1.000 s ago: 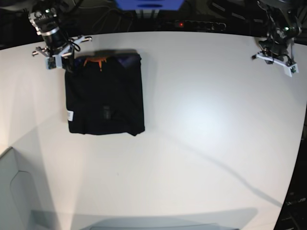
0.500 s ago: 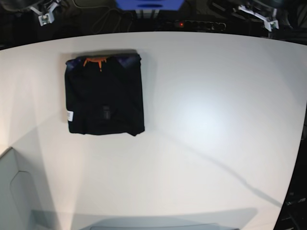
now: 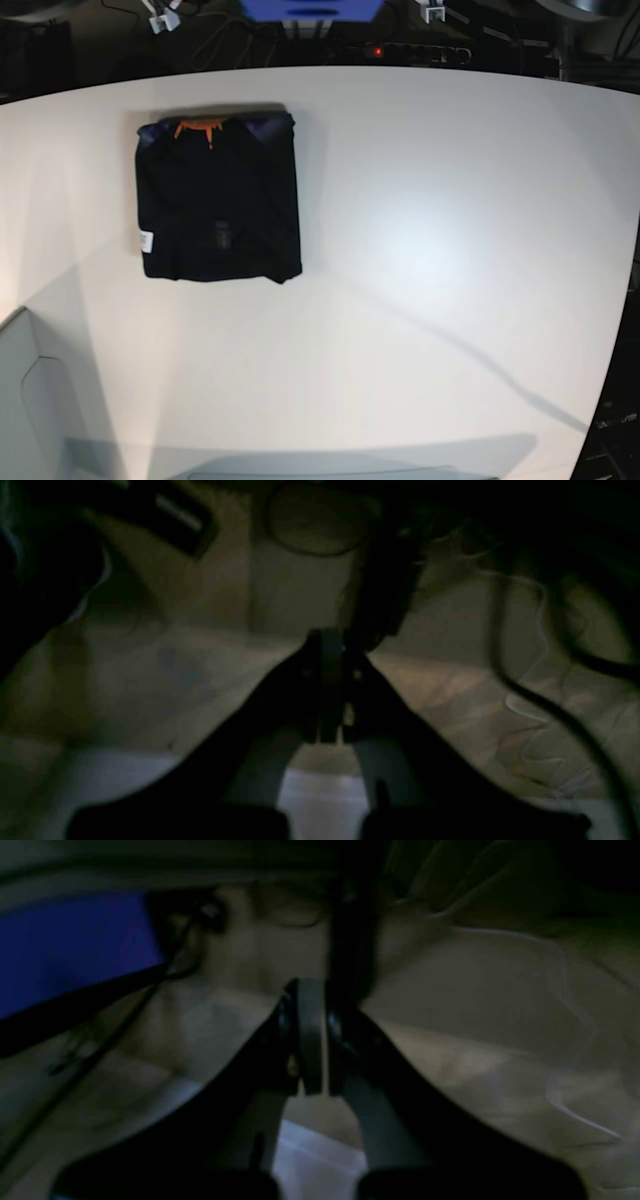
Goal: Fold the T-shirt properly
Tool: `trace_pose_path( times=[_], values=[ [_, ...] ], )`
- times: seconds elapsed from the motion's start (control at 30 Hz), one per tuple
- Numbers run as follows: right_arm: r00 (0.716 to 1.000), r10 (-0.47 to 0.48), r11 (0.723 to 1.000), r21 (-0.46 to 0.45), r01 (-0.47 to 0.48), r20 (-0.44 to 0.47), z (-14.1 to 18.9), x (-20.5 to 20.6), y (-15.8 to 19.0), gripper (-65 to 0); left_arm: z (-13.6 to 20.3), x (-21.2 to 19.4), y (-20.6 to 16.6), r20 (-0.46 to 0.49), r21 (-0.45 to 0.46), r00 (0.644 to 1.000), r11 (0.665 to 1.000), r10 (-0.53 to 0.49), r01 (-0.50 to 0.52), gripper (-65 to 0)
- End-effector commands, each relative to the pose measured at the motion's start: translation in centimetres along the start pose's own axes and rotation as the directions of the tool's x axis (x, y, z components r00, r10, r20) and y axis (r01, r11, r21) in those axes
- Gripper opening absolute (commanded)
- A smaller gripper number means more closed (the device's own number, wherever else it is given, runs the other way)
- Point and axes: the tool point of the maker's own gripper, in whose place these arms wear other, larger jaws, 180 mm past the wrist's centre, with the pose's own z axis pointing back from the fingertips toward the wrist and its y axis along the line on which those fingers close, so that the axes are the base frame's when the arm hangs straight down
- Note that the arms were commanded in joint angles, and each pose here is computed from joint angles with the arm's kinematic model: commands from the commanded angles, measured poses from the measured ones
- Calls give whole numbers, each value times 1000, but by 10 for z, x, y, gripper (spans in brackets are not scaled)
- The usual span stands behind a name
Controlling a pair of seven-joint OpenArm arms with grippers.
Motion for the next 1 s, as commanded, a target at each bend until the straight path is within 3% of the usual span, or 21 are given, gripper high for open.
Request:
trace_pose_path(
  times=[0.0, 0.1, 0.17, 0.3, 0.37, 0.47, 0.53, 0.6, 0.97],
  values=[
    [1000, -11, 1000, 19, 11, 22, -3, 0, 1, -650, -6, 5, 10, 10, 25, 1000, 1000, -1, 1, -650],
    [998, -59, 997, -43, 60, 28, -28, -7, -8, -650, -23, 13, 20, -8, 61, 1000, 998, 11, -10, -650],
    [996, -83, 988, -131, 86, 24, -44, -18, -22, -650, -34, 20, 26, -25, 86, 999, 996, 22, -19, -650],
    [1000, -1, 940, -342, 6, 16, -54, -24, -56, -650, -44, 38, 26, -27, 101, 999, 994, 35, -32, -650],
    [995, 101, 883, -460, -95, -10, -54, -20, -68, -650, -47, 52, 24, -14, 100, 999, 994, 38, -36, -650],
    [971, 231, 764, -607, -219, -60, -49, 2, -86, -650, -51, 72, 19, 3, 95, 1000, 995, 31, -31, -650],
    [962, 254, 703, -665, -254, -99, -45, 9, -92, -650, -53, 75, 10, -30, 78, 1000, 997, -2, 4, -650],
    [965, 231, 666, -703, -249, -123, -45, 15, -95, -650, -54, 79, 1, -63, 61, 997, 997, -42, 46, -650],
    [968, 226, 673, -700, -238, -112, -57, 33, -84, -650, -55, 80, -6, -68, 48, 996, 997, -58, 62, -650]
  ],
)
